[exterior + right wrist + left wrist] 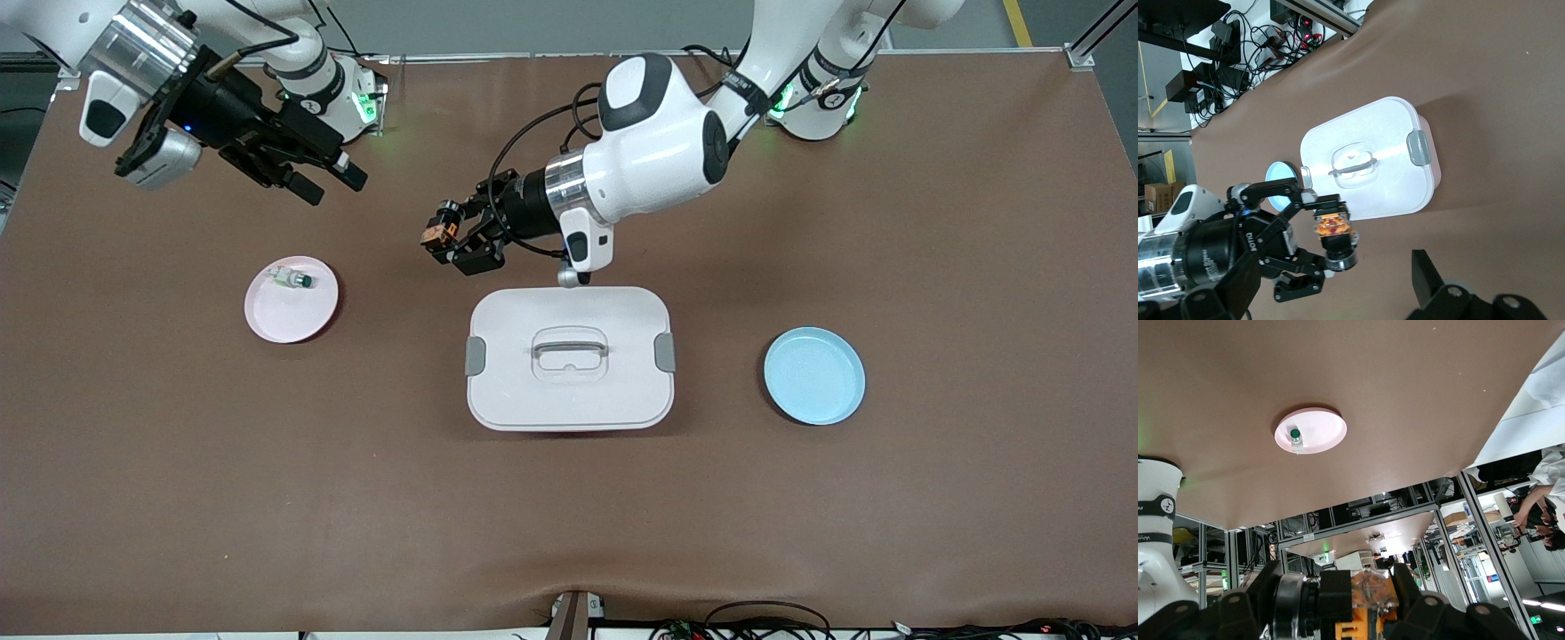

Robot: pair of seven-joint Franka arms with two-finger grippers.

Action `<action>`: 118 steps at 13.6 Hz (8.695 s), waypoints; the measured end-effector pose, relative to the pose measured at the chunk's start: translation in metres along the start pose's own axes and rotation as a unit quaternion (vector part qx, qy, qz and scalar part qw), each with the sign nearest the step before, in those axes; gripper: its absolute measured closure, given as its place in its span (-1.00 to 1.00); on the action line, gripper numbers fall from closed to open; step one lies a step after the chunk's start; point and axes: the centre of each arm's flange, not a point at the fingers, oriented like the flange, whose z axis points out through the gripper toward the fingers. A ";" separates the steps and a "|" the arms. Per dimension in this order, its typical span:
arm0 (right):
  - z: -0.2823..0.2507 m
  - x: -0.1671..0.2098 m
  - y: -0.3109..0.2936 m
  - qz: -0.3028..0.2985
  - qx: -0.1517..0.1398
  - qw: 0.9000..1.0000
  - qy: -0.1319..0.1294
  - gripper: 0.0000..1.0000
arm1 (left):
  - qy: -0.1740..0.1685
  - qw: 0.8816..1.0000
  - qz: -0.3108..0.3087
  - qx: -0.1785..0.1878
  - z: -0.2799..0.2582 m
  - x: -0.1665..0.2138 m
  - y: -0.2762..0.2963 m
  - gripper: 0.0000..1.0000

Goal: Transfer orange switch to right arm and place
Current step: 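Grasp the orange switch with the right gripper from the left gripper, then open the left gripper and draw it back while the right gripper lowers, then lower the switch onto the white plate and open the right gripper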

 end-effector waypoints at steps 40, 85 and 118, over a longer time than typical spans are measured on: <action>0.118 -0.039 0.001 0.049 -0.010 0.998 0.049 0.16 | -0.006 1.000 0.018 0.003 0.005 -0.019 -0.004 -0.54; 0.190 0.032 0.399 -0.740 -0.197 0.606 -0.216 0.16 | 0.289 0.737 0.521 0.320 -0.431 0.249 0.014 -1.00; 0.144 0.080 0.375 -0.667 -0.181 0.676 -0.255 -1.00 | 0.341 0.704 0.515 0.351 -0.511 0.194 0.039 -1.00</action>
